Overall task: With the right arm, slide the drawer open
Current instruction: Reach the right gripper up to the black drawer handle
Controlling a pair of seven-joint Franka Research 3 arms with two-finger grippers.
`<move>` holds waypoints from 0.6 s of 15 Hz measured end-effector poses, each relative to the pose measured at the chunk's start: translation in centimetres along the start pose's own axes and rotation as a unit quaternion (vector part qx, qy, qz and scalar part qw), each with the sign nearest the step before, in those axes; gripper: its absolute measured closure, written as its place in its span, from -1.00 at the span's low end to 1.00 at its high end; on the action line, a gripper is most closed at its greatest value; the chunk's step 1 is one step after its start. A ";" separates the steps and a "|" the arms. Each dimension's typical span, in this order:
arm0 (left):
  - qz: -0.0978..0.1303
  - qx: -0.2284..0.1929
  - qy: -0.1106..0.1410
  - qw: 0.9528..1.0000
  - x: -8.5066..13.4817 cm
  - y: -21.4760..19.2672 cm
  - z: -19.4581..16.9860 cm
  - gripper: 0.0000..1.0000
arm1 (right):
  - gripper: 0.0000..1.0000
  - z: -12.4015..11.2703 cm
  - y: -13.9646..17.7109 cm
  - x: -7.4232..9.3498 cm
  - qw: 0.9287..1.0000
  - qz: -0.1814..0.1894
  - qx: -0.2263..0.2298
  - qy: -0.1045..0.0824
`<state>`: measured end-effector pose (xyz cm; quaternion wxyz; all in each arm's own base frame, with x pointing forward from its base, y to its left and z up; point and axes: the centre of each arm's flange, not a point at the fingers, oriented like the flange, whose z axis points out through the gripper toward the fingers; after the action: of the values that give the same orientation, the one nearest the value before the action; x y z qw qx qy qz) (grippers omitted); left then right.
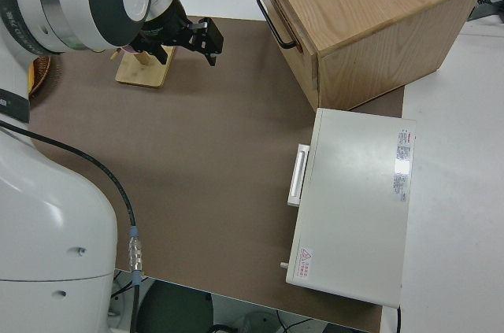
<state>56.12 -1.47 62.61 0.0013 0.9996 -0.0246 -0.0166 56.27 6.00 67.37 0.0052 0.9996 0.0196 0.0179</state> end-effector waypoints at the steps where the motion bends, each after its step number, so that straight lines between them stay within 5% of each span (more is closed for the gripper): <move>1: 0.000 0.000 0.000 1.000 0.0 0.0 0.0 -0.99 | -0.98 0.0 -0.2 -0.1 1.000 -0.002 0.000 -0.002; 9: 0.000 0.000 0.000 1.000 0.0 0.0 0.0 -0.99 | -0.98 0.1 0.6 0.0 1.000 0.005 0.000 -0.003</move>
<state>56.12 -1.47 62.61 0.0013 0.9996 -0.0246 -0.0166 56.30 5.41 67.27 0.0055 0.9998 0.0145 0.0151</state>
